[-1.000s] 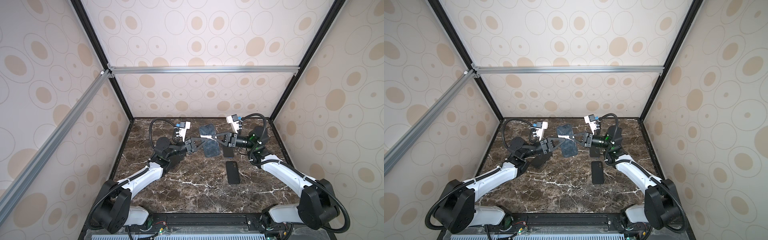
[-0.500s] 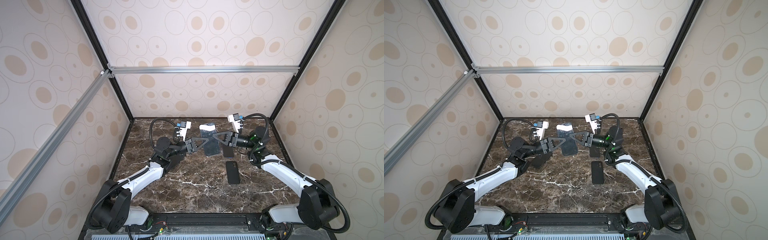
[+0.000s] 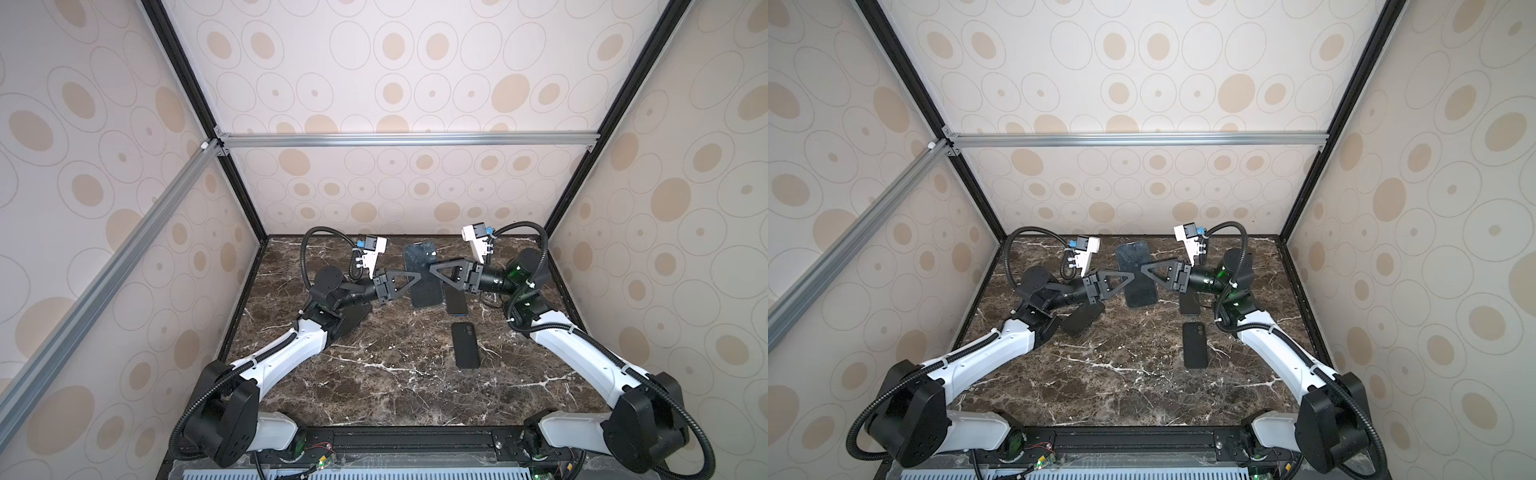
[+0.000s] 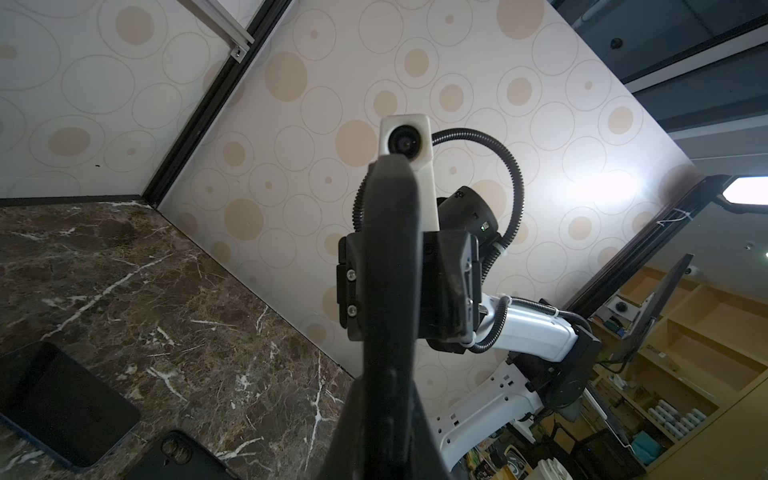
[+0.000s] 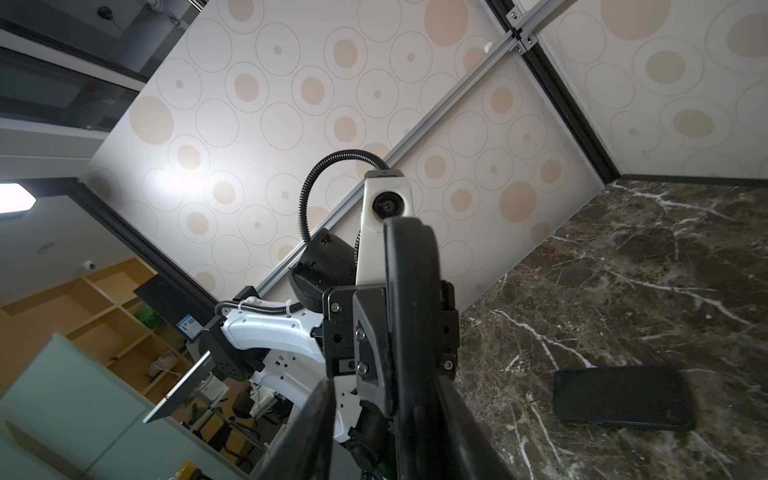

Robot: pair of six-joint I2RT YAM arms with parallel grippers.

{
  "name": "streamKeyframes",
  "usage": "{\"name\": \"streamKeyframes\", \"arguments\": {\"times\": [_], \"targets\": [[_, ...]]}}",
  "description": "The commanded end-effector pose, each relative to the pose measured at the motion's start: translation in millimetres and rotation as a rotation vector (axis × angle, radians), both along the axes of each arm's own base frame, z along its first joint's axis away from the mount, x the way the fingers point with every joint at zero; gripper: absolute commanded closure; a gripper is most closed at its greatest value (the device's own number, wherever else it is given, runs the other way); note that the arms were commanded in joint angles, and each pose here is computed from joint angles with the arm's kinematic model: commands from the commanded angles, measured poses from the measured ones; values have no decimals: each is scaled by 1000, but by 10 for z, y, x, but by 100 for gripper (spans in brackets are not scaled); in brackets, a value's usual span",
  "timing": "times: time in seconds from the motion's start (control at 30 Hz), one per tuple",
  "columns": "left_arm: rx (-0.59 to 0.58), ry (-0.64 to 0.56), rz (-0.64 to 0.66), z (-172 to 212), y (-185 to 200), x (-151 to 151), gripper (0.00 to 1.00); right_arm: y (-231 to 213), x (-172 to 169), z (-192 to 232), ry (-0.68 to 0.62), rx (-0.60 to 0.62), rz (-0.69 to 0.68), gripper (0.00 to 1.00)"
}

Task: Take the phone out of the phone case

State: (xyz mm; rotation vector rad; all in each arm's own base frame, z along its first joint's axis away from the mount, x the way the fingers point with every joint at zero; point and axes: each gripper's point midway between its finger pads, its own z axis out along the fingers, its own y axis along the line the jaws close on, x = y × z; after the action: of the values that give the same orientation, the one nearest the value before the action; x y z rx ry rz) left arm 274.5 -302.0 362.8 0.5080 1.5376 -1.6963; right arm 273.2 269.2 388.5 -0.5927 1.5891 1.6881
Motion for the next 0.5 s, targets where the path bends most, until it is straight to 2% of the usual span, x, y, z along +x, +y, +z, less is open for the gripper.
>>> {"name": "streamKeyframes", "arguments": {"times": [0.0,0.1,0.33,0.47], "targets": [[-26,-131,72,387,94,-49,100,-64,-83,271,-79,28,-34,45],[21,-176,152,435,153,-2,100,-118,-34,345,-98,23,-108,35],[63,-191,239,455,227,75,100,-272,158,444,-123,40,-297,27],[86,-241,248,484,230,55,100,-312,182,465,-155,75,-331,25]]}}
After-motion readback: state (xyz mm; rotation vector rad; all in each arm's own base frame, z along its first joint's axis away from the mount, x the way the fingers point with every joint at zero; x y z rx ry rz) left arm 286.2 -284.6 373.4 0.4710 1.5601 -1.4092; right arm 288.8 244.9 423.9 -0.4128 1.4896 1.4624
